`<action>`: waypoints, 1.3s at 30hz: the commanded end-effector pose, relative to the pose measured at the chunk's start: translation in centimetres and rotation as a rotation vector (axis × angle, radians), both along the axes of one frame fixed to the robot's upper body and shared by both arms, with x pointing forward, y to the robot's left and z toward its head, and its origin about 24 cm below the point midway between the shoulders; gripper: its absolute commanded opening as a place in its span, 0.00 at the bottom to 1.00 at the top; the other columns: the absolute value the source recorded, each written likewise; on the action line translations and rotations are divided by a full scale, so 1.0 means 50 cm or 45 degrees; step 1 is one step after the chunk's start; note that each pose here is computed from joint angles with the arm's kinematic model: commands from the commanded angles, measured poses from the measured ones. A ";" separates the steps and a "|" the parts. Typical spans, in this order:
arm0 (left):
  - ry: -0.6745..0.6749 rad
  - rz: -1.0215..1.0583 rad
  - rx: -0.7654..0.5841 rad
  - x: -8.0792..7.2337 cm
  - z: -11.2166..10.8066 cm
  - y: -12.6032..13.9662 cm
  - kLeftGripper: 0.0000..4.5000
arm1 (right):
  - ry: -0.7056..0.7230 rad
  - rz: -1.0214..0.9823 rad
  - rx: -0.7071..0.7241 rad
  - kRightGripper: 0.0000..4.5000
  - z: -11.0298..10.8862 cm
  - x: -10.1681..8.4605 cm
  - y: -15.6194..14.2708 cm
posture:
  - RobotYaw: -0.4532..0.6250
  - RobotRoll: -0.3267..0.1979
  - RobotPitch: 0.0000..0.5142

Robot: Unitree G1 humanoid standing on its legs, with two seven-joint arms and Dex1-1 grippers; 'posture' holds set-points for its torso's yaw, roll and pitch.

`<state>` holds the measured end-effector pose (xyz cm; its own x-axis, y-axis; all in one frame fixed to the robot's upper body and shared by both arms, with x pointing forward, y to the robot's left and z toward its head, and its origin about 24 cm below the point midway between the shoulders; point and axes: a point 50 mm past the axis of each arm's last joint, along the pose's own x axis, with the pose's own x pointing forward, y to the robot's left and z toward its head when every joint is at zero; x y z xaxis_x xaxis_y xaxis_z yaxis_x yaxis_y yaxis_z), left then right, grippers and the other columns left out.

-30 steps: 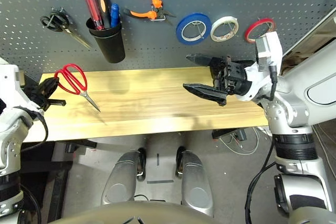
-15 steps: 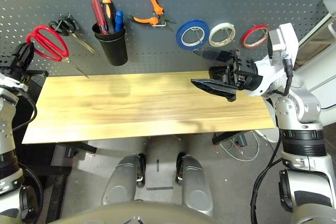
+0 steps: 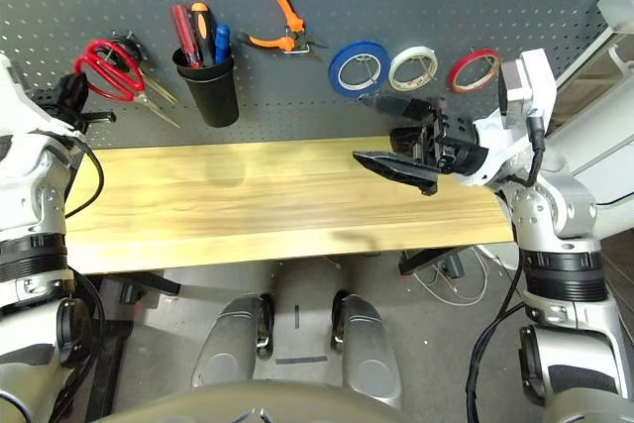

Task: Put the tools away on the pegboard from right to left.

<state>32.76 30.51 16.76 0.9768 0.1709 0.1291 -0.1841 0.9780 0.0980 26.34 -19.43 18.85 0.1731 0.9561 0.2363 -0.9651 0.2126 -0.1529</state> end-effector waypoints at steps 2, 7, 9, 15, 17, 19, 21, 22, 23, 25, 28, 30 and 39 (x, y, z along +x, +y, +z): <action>0.072 -0.026 -0.001 0.002 -0.041 -0.015 0.37 | 0.010 -0.046 0.021 1.00 -0.012 -0.007 0.003 | 0.41 0.62 0.16; 0.124 -0.071 -0.017 -0.020 -0.087 -0.029 0.83 | 0.031 -0.188 0.069 1.00 -0.035 -0.011 0.002 | 0.42 0.62 0.17; 0.145 -0.070 -0.026 -0.028 -0.100 -0.034 1.00 | 0.049 -0.253 0.091 1.00 -0.046 -0.010 -0.001 | 0.42 0.62 0.17; 0.191 -0.166 -0.065 -0.047 -0.149 -0.063 1.00 | 0.095 -0.567 0.060 1.00 -0.106 0.009 -0.010 | 0.41 0.62 0.17; 0.197 -0.206 -0.078 -0.056 -0.166 -0.070 1.00 | 0.085 -0.670 0.046 1.00 -0.122 0.013 -0.013 | 0.41 0.62 0.17; 0.202 -0.230 -0.059 -0.062 -0.179 -0.074 1.00 | 0.092 -0.773 0.067 1.00 -0.138 0.017 -0.018 | 0.41 0.62 0.17; 0.220 -0.223 -0.047 -0.069 -0.196 -0.075 1.00 | 0.134 -0.923 0.091 1.00 -0.161 0.024 -0.026 | 0.41 0.62 0.16; 0.227 -0.226 -0.035 -0.072 -0.204 -0.076 1.00 | 0.147 -0.979 0.072 1.00 -0.175 0.024 -0.026 | 0.41 0.62 0.17; 0.229 -0.229 -0.026 -0.076 -0.210 -0.076 1.00 | 0.143 -1.024 0.049 1.00 -0.187 0.024 -0.025 | 0.41 0.62 0.17; 0.228 -0.223 -0.025 -0.084 -0.218 -0.076 1.00 | 0.150 -1.130 0.002 1.00 -0.210 0.026 -0.028 | 0.41 0.62 0.17; 0.222 -0.217 -0.022 -0.093 -0.229 -0.077 1.00 | 0.196 -1.252 -0.010 1.00 -0.233 0.033 -0.032 | 0.40 0.62 0.18; 0.219 -0.182 -0.018 -0.100 -0.239 -0.076 1.00 | 0.223 -1.309 -0.007 1.00 -0.243 0.039 -0.037 | 0.40 0.62 0.19; 0.151 0.067 0.013 -0.125 -0.250 -0.042 1.00 | 0.259 -1.512 -0.024 1.00 -0.272 0.064 -0.083 | 0.39 0.62 0.20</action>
